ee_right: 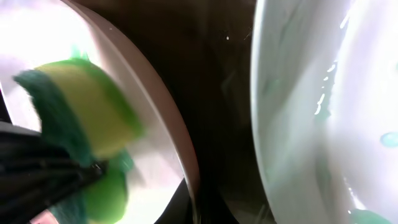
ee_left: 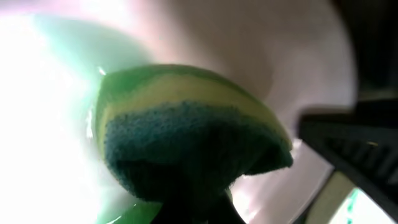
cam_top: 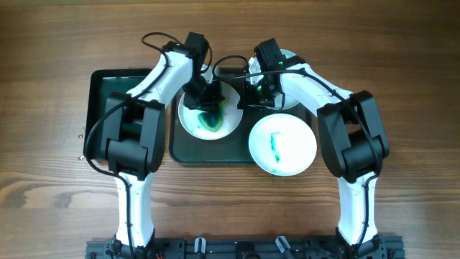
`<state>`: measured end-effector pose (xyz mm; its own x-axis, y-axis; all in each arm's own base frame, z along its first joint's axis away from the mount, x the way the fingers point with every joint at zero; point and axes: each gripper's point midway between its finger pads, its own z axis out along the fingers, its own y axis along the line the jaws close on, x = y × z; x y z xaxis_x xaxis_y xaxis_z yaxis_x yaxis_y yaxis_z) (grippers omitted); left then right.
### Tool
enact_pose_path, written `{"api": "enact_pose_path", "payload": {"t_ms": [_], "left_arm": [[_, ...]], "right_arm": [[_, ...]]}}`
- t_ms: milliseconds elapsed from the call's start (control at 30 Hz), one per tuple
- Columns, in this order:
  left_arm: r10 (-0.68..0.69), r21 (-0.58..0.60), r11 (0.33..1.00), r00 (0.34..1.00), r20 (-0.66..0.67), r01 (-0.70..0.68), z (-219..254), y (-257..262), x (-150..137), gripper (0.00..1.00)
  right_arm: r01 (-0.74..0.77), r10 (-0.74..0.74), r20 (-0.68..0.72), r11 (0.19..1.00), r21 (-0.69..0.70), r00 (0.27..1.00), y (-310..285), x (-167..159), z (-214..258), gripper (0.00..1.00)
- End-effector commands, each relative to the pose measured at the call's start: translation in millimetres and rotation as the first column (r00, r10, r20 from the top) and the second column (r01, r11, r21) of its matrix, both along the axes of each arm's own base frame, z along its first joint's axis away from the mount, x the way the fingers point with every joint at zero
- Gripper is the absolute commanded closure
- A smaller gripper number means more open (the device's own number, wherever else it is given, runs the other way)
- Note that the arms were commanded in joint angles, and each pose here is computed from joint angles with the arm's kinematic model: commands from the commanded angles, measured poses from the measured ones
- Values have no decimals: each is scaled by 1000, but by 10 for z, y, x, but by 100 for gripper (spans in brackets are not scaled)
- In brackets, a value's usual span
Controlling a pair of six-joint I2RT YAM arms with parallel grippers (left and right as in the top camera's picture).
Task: Clean dirty plates on tray and stack at the side
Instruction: 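Scrub the left plate with the sponge while the right gripper holds it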
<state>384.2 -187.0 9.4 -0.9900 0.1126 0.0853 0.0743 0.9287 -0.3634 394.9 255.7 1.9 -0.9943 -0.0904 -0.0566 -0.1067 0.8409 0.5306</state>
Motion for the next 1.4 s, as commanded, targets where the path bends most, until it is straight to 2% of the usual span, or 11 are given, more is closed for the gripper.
{"api": "enact_pose_path", "payload": {"t_ms": [0, 67, 133, 200, 300, 533, 667, 767, 933, 1200, 1367], "left_arm": [[104, 64, 993, 995, -1, -103, -186, 73, 112, 96], [203, 287, 932, 975, 94, -222, -145, 471, 281, 96], [282, 487, 796, 933, 224, -358, 35, 903, 391, 96], [319, 582, 675, 890, 325, -454, 201, 1162, 424, 96], [327, 591, 679, 900, 287, -435, 186, 1129, 324, 96], [212, 372, 909, 977, -25, -187, -236, 333, -229, 96], [3, 74, 997, 977, -215, 13, -244, -256, -708, 96], [-49, -92, 995, 974, -223, 29, -139, -519, -717, 96], [-16, -236, 972, 997, -70, -1, -89, -714, -270, 96], [290, 131, 939, 937, 196, -318, -277, 58, 485, 96], [353, 399, 774, 859, 372, -491, -133, 708, 568, 96]], "right_arm": [[-22, 23, -58, 1000, 13, 998, 39, -131, -197, 96], [-22, 23, -59, 1000, 13, 998, 39, -132, -198, 96], [-22, 23, -59, 1000, 12, 998, 38, -131, -199, 96], [-22, 23, -59, 1000, 12, 998, 38, -131, -199, 96], [-22, 23, -57, 1000, 13, 998, 40, -127, -198, 96], [-22, 22, -57, 1000, 13, 998, 40, -127, -198, 96], [-21, 22, -56, 1000, 13, 998, 41, -125, -197, 96], [-20, 21, -55, 1000, 15, 998, 44, -120, -196, 96], [-20, 21, -57, 1000, 14, 998, 42, -124, -197, 96], [-22, 22, -57, 1000, 13, 998, 40, -128, -199, 96], [-21, 22, -58, 1000, 12, 998, 39, -128, -204, 96]]}}
